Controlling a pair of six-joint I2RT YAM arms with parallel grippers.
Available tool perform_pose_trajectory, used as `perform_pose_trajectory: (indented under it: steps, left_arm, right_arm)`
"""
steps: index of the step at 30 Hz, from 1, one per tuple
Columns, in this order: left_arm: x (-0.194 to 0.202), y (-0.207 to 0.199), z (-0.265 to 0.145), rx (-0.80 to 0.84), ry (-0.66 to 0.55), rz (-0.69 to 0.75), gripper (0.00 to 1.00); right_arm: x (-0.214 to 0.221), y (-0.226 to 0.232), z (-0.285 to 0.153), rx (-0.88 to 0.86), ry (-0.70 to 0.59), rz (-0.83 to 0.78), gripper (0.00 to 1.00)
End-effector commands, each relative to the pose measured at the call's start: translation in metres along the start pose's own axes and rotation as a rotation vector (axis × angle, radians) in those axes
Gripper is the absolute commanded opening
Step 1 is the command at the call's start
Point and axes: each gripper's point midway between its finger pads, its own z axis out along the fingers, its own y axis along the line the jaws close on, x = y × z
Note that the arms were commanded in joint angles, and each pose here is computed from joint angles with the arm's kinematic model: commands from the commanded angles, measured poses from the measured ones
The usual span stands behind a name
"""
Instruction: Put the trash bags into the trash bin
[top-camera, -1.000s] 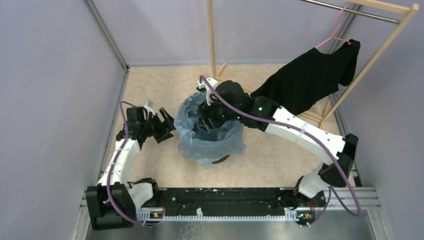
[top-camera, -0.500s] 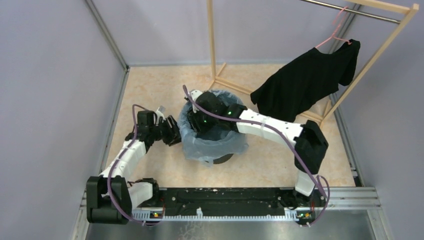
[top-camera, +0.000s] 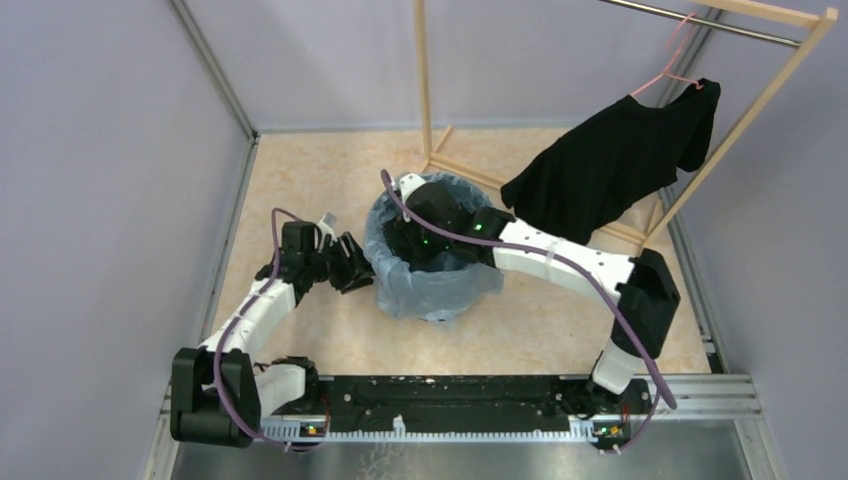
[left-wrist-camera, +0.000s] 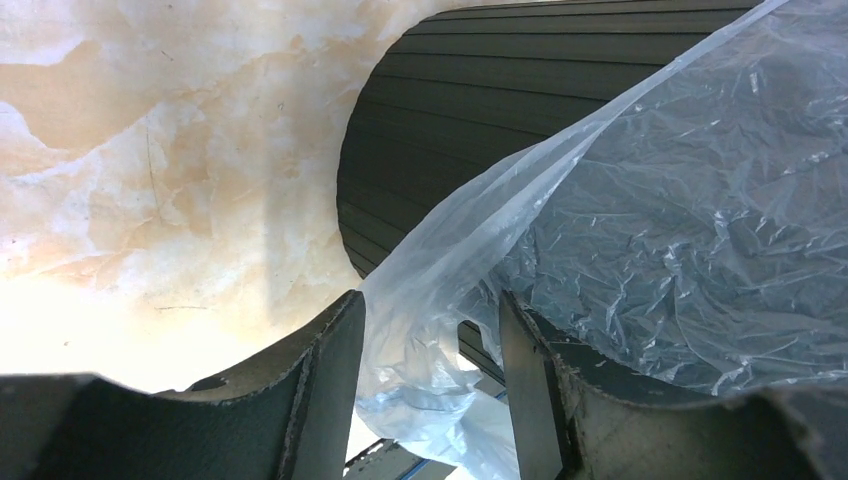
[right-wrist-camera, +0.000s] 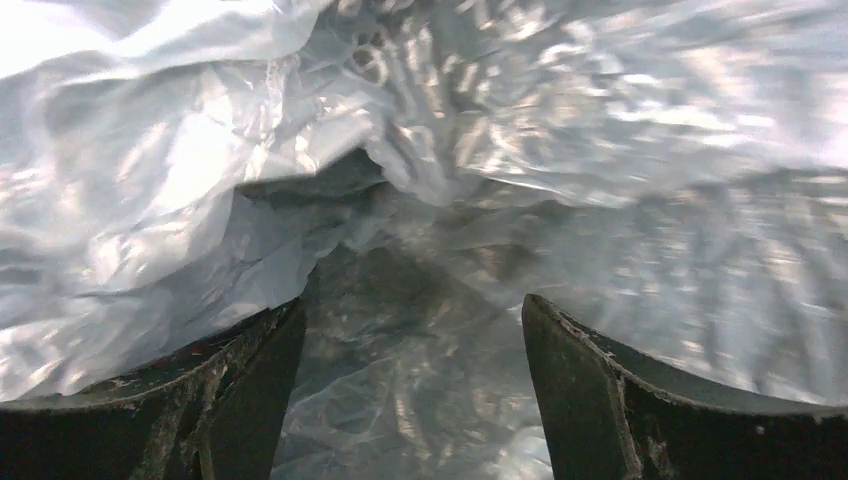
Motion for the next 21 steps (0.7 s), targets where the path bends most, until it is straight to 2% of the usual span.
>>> perform_pose_trajectory:
  steps: [1,7,12,14,19,21]
  left_arm:
    - [-0.007,-0.005,0.002,0.017,-0.014,0.023,0.59]
    - [-0.005,-0.004,0.002,0.013,-0.007,0.025,0.60]
    - [-0.004,-0.004,0.000,0.012,-0.008,0.028,0.61]
    - [-0.004,-0.004,0.000,0.012,-0.009,0.028,0.61]
    - [-0.007,-0.009,-0.003,0.010,-0.014,0.035,0.62]
    - [-0.008,-0.010,-0.005,0.007,-0.021,0.045,0.63]
  right_arm:
    - [-0.026,-0.019,-0.051,0.086,-0.101,-0.046,0.81]
    - [-0.003,-0.051,-0.048,0.221,-0.043,-0.079,0.84]
    - [0.018,-0.050,-0.023,0.170,0.012,-0.045,0.84]
    - [0.026,-0.046,-0.007,0.134,0.031,-0.030,0.77]
    - [0.052,-0.045,0.033,0.125,0.101,-0.016,0.49]
    - [0.063,-0.043,0.045,0.114,0.124,-0.013,0.46]
